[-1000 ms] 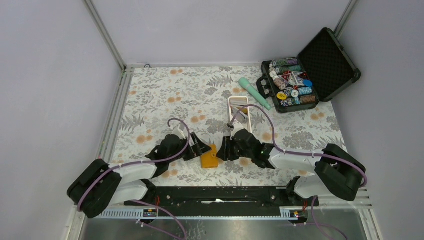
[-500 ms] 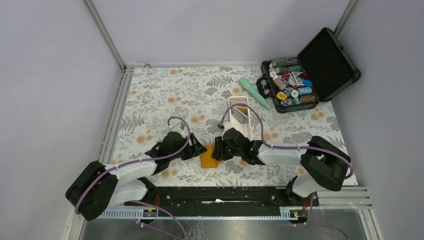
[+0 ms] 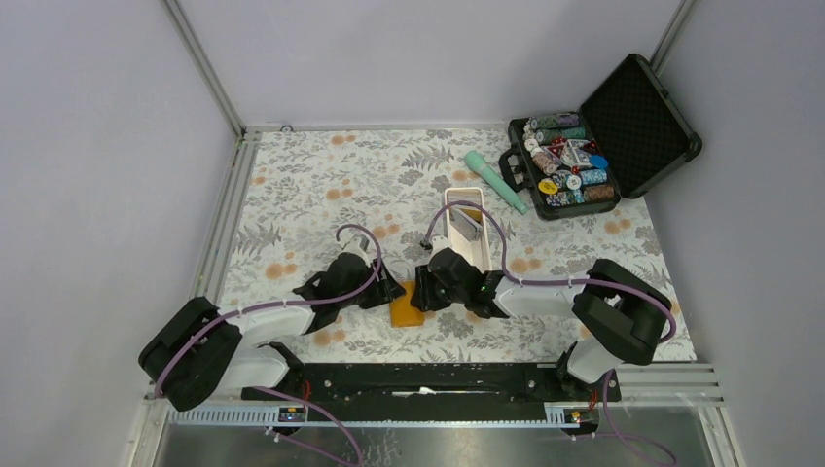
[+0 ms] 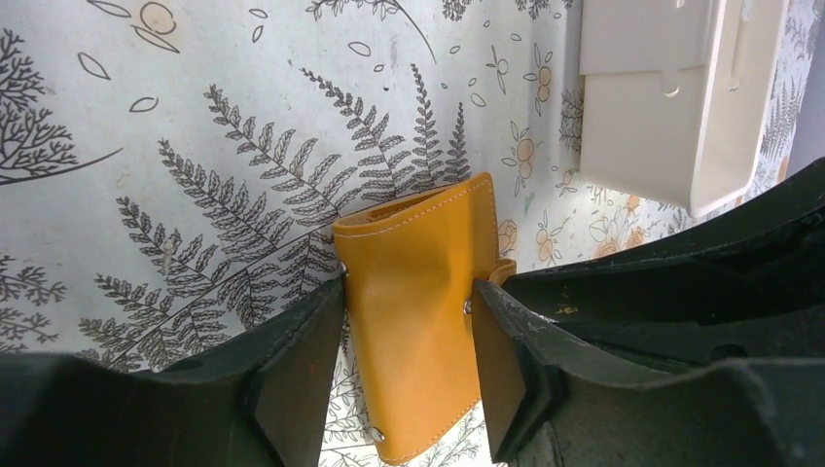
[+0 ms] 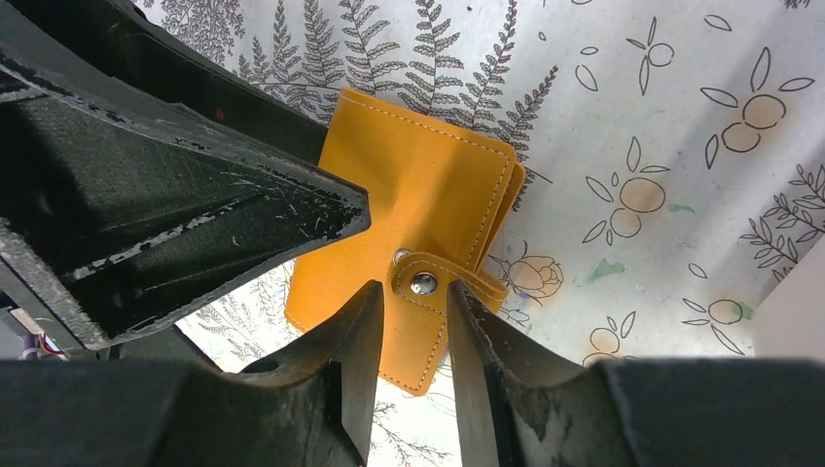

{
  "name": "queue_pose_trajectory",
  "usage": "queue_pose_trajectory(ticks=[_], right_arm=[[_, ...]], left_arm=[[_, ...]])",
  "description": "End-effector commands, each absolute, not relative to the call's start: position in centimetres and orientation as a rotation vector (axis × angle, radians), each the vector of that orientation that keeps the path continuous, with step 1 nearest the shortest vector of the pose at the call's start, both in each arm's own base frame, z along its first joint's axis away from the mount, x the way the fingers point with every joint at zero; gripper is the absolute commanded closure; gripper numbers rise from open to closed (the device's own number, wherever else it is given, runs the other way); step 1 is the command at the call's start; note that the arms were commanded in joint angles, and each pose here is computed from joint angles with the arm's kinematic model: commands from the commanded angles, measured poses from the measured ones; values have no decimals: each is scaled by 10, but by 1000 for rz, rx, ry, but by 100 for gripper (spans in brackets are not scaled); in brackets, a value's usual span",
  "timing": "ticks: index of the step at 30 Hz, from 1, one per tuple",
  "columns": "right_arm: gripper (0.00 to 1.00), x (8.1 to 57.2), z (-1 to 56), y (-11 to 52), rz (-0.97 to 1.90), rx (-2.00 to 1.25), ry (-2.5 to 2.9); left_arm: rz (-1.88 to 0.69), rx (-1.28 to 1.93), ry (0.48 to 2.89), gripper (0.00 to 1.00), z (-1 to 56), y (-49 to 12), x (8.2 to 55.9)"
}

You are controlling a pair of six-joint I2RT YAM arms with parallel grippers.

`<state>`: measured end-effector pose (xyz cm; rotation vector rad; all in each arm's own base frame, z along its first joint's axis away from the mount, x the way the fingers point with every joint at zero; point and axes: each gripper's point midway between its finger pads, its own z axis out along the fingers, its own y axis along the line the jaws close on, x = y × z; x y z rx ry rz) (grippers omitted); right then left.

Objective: Put the credit cards into the card holder
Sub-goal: Close the card holder at the center of the board.

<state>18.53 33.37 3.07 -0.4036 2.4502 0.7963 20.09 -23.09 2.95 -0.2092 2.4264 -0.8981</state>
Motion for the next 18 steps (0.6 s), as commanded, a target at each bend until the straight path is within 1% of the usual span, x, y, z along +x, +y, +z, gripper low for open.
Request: queue_pose_trajectory(ticks=[1,3,16,18], right_arm=[[63,195,37,342,780,-404,2408],[64,196,35,342,770,-405,2412],[68,197,28,348,753,-408,2423],[68,197,27,350,756,-415,2424]], left_arm=[[-769,-181,2546,48,1,-219,184],[-764,-178,2551,50,0,-220,184],[-724,-170,2554,53,4,-216,180],[-723,-166,2559,55,2,-216,179]])
